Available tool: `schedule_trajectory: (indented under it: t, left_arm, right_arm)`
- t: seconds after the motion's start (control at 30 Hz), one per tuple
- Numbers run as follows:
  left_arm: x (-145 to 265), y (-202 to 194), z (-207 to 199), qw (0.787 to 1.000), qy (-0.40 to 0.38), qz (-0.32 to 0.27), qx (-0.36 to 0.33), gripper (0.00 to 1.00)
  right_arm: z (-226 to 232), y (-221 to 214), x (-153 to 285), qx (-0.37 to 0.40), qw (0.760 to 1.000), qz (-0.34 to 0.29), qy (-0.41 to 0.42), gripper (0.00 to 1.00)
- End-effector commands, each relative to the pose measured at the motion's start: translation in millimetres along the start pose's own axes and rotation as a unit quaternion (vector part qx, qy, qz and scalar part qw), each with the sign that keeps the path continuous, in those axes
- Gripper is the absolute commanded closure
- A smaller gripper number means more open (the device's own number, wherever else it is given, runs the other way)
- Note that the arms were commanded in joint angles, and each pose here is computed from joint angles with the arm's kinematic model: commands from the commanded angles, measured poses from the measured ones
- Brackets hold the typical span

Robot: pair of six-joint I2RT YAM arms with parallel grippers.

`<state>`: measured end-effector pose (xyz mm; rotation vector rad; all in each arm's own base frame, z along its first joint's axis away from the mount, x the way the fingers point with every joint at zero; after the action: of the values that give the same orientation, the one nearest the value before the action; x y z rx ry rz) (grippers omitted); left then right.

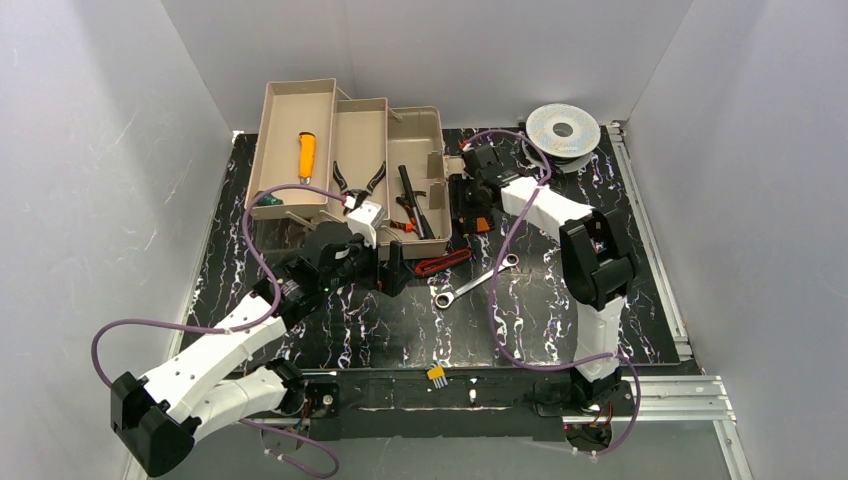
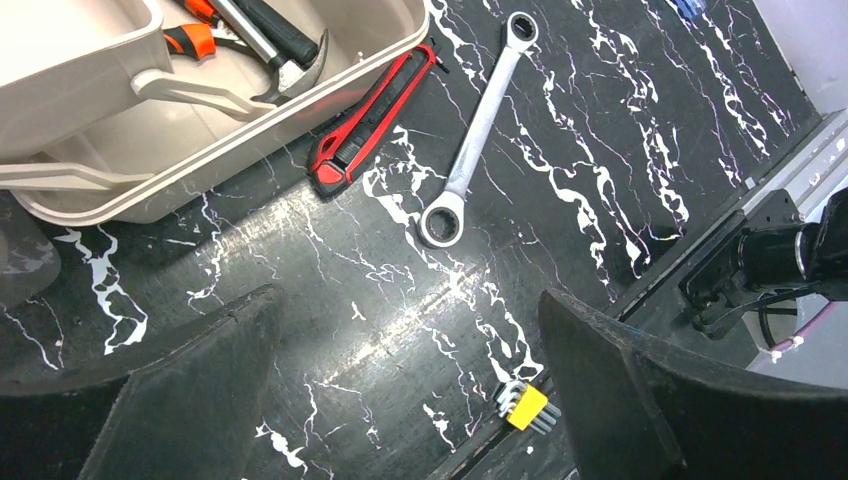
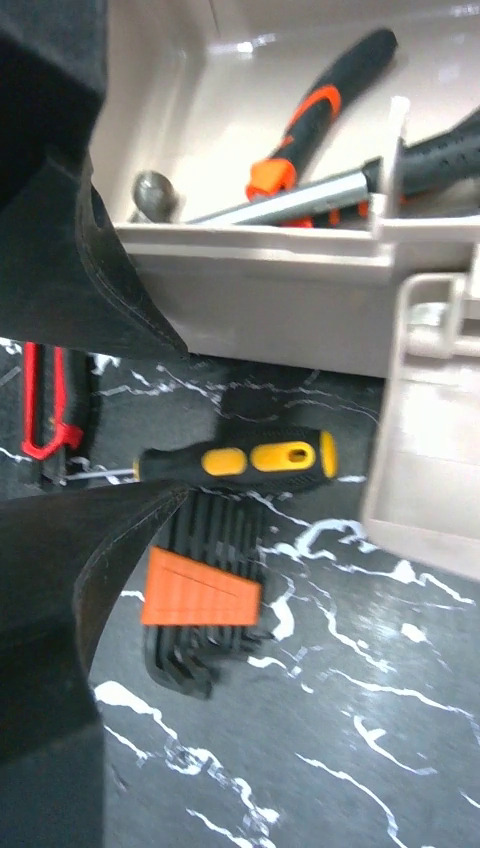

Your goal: Pack the tool kit

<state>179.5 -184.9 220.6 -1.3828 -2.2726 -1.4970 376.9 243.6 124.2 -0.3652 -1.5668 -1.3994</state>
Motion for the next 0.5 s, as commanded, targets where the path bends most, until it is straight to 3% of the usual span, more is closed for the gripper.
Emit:
schedule_trajectory:
  t: [0.0, 0.27, 0.47]
  left_arm:
    - [10, 5, -1, 1.000, 0.008, -0.018, -0.001, 0.02]
    - [13, 9, 1, 0.999, 0.018, -0.033, 0.000, 0.02]
    - [17, 9, 0, 0.999, 0.025, -0.022, 0.000, 0.02]
  right_arm:
    - [-13, 9, -12, 0.068, 0.996, 0.004, -0.058, 0.46]
    - [-19, 2, -36, 0.097, 0.992, 0.032, -0.078, 0.47]
    - [-16, -4, -29, 0.104, 0.991, 0.031, -0.083, 0.75]
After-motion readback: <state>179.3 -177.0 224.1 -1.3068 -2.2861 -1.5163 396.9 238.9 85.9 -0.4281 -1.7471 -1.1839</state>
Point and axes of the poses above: each gripper's point midway between its finger pads, its own x axis back along the fingers, its own z axis along the line the jaws close on, y = z × x, the point moved 6 cm from there along x, back along the fingers, and after that the axes turned 15 degrees about x, right-handed, at the moved point
